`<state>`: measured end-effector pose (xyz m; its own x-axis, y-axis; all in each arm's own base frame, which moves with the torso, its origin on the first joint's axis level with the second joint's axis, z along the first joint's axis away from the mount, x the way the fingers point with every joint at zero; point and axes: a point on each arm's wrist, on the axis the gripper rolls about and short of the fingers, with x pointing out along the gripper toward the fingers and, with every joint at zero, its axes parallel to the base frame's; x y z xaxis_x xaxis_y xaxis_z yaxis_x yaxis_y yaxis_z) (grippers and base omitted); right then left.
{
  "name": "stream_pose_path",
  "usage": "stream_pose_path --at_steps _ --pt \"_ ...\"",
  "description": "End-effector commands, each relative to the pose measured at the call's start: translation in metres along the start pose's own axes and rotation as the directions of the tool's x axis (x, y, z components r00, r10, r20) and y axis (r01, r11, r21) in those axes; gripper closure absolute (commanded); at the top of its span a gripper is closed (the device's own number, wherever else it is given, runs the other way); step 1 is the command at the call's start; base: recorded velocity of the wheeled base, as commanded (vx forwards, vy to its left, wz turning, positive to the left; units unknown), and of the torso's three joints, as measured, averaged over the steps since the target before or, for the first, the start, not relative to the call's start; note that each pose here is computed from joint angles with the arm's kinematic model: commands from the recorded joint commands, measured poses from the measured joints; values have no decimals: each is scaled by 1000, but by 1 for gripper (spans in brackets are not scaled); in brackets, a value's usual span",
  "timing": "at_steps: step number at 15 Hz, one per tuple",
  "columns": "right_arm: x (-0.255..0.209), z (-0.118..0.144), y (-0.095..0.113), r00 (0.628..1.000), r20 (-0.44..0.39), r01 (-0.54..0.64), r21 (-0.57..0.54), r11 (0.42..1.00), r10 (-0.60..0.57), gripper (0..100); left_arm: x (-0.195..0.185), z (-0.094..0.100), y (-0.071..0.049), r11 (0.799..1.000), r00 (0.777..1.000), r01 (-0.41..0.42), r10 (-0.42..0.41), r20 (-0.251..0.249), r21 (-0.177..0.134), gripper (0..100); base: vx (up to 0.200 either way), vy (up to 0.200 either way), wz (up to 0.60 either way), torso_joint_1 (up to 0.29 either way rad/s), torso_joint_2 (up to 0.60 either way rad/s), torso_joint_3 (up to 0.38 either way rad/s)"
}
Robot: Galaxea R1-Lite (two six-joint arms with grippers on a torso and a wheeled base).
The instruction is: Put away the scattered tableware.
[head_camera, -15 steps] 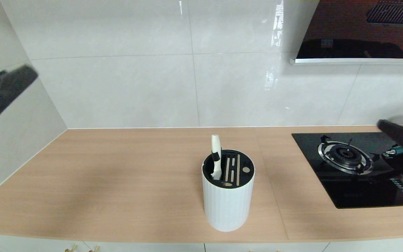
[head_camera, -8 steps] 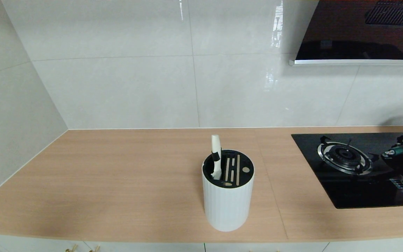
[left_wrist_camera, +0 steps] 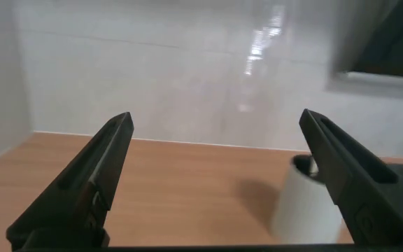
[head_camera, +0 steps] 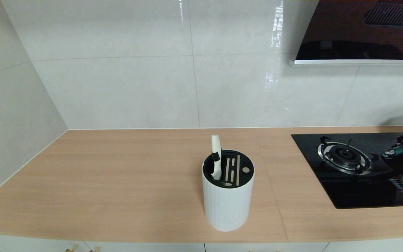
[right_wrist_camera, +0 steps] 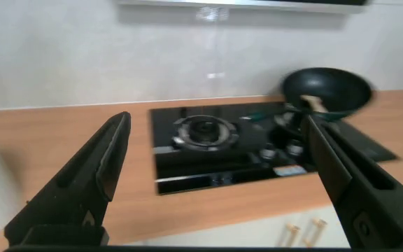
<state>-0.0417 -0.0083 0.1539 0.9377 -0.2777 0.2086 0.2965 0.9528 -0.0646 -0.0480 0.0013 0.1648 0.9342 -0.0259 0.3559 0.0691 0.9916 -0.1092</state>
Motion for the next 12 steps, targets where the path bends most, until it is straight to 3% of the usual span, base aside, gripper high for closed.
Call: stream_pose_path --at_steps 1,2,4,6,8,12 --pt "-4 -26 4 1000 2 30 -6 1000 -30 0 -5 -28 3 996 997 -80 81 -16 42 0 0 0 0 0 0 0" --pt "-2 -41 7 1000 -11 22 -9 1000 -22 0 -3 -52 7 992 992 -102 107 -70 70 0 0 0 0 0 0 0" --pt "2 -63 11 998 -56 7 -11 1000 -8 0 -3 -74 10 983 976 -115 140 -168 146 0 0 0 0 0 0 0" --pt "1 -74 14 983 -149 -96 82 992 107 0 -8 -90 12 979 930 -124 172 -325 163 0 0 0 0 0 0 0" --pt "-1 -79 17 954 -192 -206 138 969 230 0 -8 -91 12 981 930 -97 149 -337 167 0 0 0 0 0 0 0" --pt "-1 -79 18 951 -187 -223 140 965 246 0 -8 -91 11 983 931 -79 133 -341 167 0 0 0 0 0 0 0"
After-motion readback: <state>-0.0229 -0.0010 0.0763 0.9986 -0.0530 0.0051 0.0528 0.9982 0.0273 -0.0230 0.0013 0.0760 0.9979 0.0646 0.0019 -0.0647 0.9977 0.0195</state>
